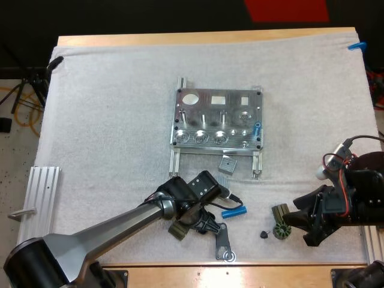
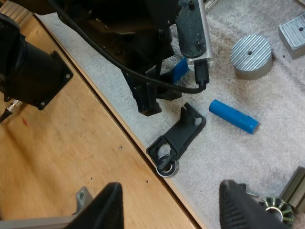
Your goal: Load cells from right to left
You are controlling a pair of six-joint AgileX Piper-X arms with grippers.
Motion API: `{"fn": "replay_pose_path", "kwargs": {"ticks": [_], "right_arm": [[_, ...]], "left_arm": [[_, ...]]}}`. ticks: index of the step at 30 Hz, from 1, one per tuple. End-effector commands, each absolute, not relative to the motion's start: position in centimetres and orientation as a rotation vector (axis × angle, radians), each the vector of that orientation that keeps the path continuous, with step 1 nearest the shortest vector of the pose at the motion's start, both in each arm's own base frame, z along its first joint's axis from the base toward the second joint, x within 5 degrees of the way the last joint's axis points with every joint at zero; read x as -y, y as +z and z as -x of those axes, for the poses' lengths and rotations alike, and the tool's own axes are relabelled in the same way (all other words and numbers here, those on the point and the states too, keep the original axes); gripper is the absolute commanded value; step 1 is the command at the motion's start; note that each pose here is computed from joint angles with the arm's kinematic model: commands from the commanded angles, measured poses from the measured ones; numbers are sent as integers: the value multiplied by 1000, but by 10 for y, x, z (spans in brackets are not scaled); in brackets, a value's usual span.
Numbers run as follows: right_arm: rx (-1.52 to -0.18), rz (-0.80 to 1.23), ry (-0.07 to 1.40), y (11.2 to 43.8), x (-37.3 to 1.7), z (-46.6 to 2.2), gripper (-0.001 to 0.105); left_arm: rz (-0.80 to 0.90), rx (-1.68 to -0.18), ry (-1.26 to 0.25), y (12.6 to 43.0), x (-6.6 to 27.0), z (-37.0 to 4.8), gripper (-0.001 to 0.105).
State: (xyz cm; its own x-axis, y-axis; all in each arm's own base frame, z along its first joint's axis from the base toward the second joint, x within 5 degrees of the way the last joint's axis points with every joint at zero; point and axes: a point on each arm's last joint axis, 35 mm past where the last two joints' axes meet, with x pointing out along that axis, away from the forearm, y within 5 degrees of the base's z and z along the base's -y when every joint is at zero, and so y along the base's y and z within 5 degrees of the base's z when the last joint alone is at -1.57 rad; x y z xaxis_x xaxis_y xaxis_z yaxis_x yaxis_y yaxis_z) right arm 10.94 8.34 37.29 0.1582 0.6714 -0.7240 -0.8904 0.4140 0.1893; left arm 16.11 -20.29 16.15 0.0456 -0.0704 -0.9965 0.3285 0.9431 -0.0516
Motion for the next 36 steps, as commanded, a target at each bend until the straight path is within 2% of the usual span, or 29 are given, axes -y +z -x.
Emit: {"fn": "replay_pose_path", "kwargs": {"ticks": [1, 15, 20, 26, 27, 29, 30, 32, 34, 36], "right_arm": [[-819, 311, 1149, 376, -83, -109, 46], [-818, 317, 1162, 376, -84, -108, 46], [-816, 336, 1189, 375, -88, -105, 46], [-816, 339, 1190, 375, -88, -105, 46], [-816, 339, 1190, 375, -88, -105, 46], [-816, 339, 1190, 375, -88, -105, 46], [-816, 339, 1190, 375, -88, -105, 46], [-816, 339, 1190, 375, -88, -105, 46], [-816, 339, 1190, 375, -88, -105, 46], [-816, 339, 1190, 375, -88, -105, 46]], "left_arm": [[-208, -1483, -309, 162, 205, -161, 63], [-214, -1492, -303, 156, 207, -162, 63], [-230, -1570, -294, 139, 208, -162, 59], [-247, -1559, -296, 139, 208, -162, 57], [-251, -1557, -297, 139, 208, -162, 55], [-264, -1554, -301, 139, 208, -162, 42], [-267, -1554, -304, 139, 208, -162, 39], [-284, -1548, -325, 140, 208, -162, 22], [-296, -1537, -341, 142, 207, -162, 11], [-307, -1511, -342, 146, 207, -163, 5]]}}
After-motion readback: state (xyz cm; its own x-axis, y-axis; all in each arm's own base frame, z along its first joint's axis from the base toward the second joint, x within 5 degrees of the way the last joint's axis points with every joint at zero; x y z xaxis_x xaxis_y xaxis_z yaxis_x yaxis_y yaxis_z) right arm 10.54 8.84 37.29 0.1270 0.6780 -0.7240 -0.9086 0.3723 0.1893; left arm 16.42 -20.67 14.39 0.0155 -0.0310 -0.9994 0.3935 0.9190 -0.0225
